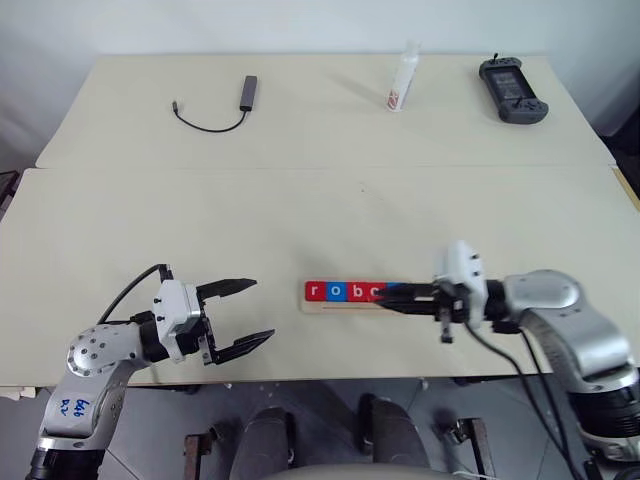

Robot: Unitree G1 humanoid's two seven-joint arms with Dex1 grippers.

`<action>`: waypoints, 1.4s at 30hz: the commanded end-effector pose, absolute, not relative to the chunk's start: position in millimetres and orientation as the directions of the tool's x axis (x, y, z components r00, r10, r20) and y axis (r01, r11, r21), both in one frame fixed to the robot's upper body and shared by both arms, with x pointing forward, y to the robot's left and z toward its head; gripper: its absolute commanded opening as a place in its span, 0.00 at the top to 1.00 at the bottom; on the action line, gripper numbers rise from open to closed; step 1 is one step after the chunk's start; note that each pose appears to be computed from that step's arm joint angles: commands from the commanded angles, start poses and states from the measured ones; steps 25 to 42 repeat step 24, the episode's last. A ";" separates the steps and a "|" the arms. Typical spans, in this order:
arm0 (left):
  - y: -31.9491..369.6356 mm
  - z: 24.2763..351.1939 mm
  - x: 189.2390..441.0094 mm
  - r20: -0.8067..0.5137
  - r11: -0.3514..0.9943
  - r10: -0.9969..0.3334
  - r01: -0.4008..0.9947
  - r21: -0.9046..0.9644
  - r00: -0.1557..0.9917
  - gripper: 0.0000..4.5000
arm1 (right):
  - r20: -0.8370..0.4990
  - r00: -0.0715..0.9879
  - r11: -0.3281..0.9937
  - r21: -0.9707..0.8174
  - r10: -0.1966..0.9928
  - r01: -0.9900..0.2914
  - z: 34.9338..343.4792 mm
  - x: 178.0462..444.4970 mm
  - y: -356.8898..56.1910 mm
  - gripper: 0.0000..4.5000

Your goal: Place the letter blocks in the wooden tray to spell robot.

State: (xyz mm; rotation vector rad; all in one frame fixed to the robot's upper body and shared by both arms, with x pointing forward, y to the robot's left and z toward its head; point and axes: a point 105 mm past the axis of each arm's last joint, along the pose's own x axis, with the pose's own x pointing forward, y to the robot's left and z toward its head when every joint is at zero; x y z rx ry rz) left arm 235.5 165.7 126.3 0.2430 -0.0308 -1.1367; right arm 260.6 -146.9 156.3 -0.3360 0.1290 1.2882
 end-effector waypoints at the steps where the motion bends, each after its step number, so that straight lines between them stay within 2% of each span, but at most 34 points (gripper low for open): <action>1: 177.0 133.5 242.2 -0.102 0.409 -0.892 0.882 0.231 0.441 0.00 | -0.296 0.316 0.256 -0.224 0.901 -0.940 159.9 259.2 -181.9 0.57; 5: 188.4 137.9 253.4 -0.113 0.433 -0.876 0.867 0.246 0.470 0.00 | -0.300 0.385 0.312 -0.264 0.873 -0.913 163.6 260.9 -226.7 0.25; 8: 193.7 139.9 259.2 -0.125 0.441 -0.865 0.855 0.274 0.486 0.00 | -0.296 0.419 0.343 -0.276 0.858 -0.898 170.5 261.5 -239.4 0.02; 13: 199.1 141.1 273.6 -0.130 0.470 -0.837 0.821 0.324 0.531 0.00 | -0.283 0.430 0.352 -0.287 0.857 -0.891 168.8 258.9 -239.7 0.01; 21: 197.9 153.3 284.0 -0.098 0.486 -0.836 0.811 0.325 0.540 0.00 | -0.239 0.490 0.407 -0.326 0.838 -0.854 164.2 263.7 -238.5 0.01; 42: 197.7 152.4 282.7 -0.105 0.473 -0.841 0.817 0.330 0.530 0.00 | -0.235 0.500 0.418 -0.325 0.833 -0.848 160.5 263.8 -238.8 0.01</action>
